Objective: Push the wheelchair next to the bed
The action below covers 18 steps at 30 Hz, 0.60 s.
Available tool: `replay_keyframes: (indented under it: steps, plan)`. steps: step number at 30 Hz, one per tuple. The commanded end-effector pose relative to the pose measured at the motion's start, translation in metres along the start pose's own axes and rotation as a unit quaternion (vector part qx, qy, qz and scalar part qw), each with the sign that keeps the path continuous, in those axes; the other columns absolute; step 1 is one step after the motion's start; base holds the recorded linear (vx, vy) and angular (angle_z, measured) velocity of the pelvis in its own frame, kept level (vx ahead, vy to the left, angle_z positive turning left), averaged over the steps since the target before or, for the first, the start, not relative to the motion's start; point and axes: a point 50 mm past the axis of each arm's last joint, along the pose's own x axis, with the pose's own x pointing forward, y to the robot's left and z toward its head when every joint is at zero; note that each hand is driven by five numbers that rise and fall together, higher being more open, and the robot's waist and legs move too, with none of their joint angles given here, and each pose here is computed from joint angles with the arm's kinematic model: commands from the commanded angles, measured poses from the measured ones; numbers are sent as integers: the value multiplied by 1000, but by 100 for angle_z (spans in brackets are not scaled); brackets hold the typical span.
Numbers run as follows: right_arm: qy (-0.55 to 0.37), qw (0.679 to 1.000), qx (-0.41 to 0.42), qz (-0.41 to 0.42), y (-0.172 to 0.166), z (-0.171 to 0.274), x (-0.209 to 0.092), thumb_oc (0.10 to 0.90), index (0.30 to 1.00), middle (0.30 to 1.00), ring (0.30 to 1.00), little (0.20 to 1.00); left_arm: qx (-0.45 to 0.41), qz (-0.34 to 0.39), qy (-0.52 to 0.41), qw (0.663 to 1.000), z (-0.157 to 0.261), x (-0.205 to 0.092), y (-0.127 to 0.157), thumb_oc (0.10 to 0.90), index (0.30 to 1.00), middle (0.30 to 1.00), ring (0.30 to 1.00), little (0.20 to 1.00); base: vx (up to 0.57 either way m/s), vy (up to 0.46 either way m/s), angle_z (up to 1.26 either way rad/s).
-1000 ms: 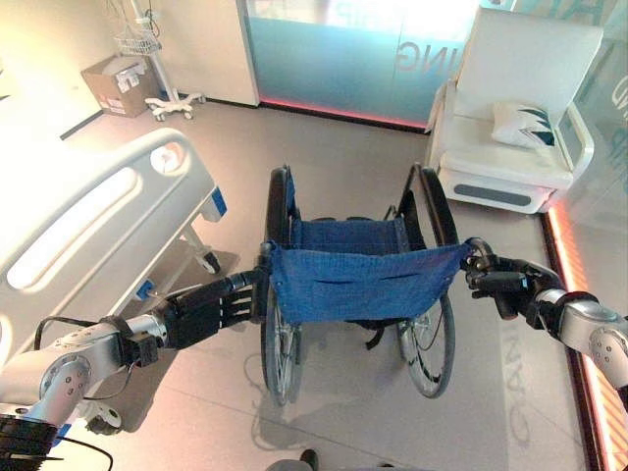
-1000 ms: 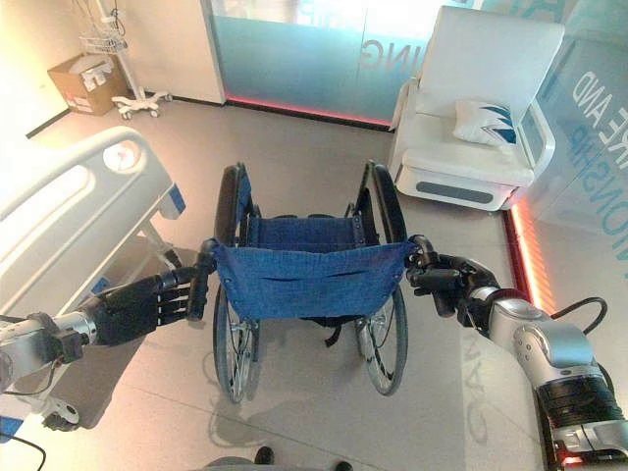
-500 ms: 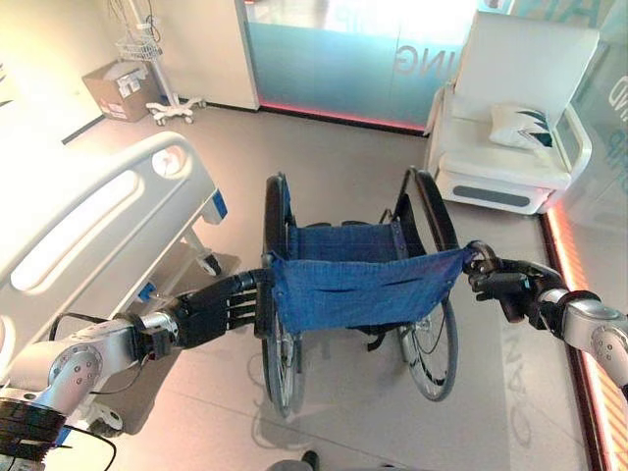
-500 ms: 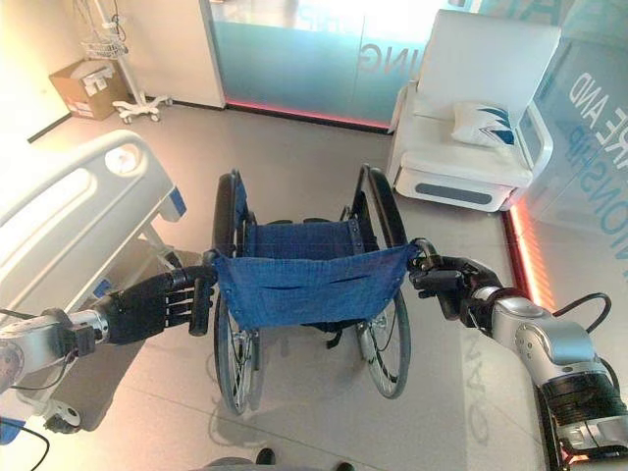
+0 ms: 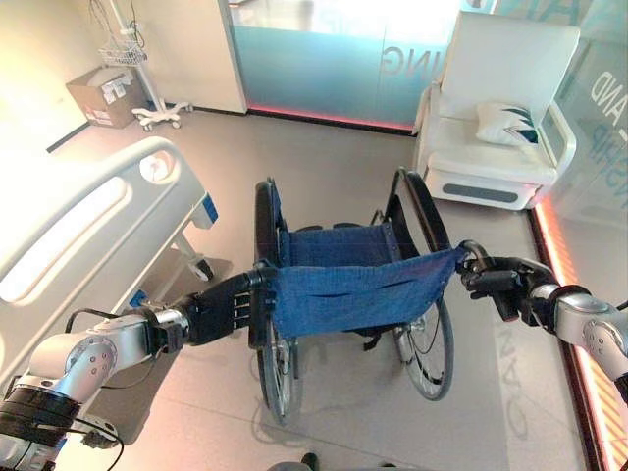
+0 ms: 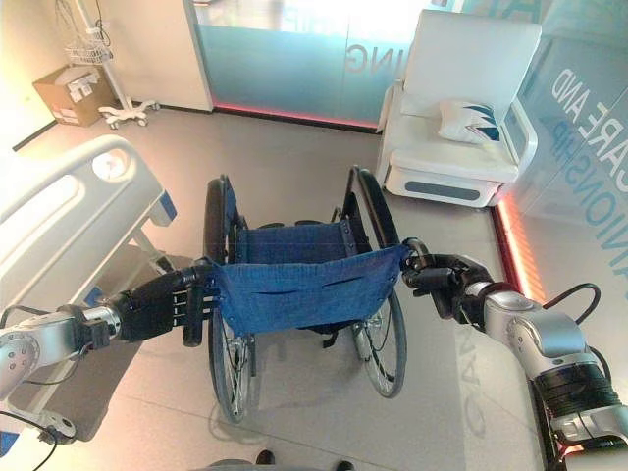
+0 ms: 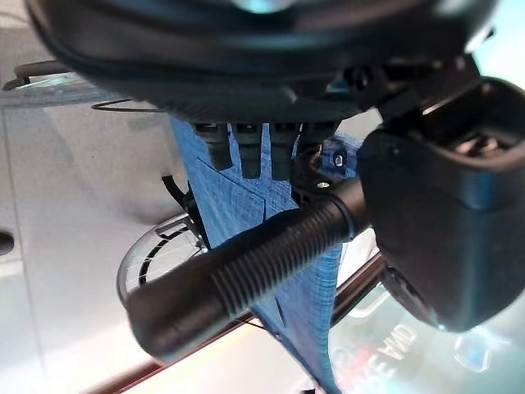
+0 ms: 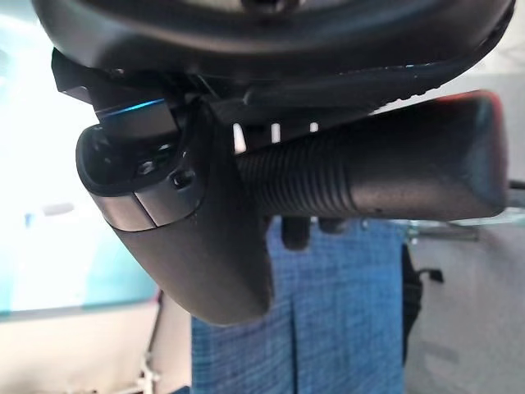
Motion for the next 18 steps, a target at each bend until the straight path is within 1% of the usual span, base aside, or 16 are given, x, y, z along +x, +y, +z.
replay_keyframes:
  steps: [1, 4, 6, 9, 12, 14, 18]
  plan:
    - [-67, 997, -28, 26, 3, 36, -15, 400, 300, 300, 300, 300, 145, -130, -118, 974, 70, -3, -44, 800, 900, 900, 900, 900, -18, -16, -4]
    - [-68, 997, -24, 22, 0, 36, -18, 400, 300, 300, 300, 300, 177, -114, -100, 973, 68, -12, -36, 800, 900, 900, 900, 900, -7, -3, -1]
    - [-68, 997, -21, 20, -3, 34, -20, 400, 300, 300, 300, 300, 178, -140, -86, 970, 66, -18, -38, 800, 900, 900, 900, 900, -17, -9, -4]
    - [-67, 997, -17, 20, -5, 31, -20, 400, 300, 300, 300, 300, 162, -173, -92, 967, 66, -21, -46, 800, 900, 900, 900, 900, 0, 0, 0]
    - [-66, 997, -17, 23, -4, 28, -20, 400, 300, 300, 300, 300, 126, -201, -108, 965, 66, -21, -56, 800, 900, 900, 900, 900, 0, 0, 0]
    - [-63, 997, -19, 26, 0, 25, -18, 400, 300, 300, 300, 300, 94, -229, -131, 960, 67, -19, -68, 800, 900, 900, 900, 900, 2, 7, 2]
    - [-61, 998, -19, 29, 3, 25, -14, 400, 300, 300, 300, 300, 12, -252, -172, 952, 74, -16, -82, 800, 900, 900, 900, 900, 6, 6, 3]
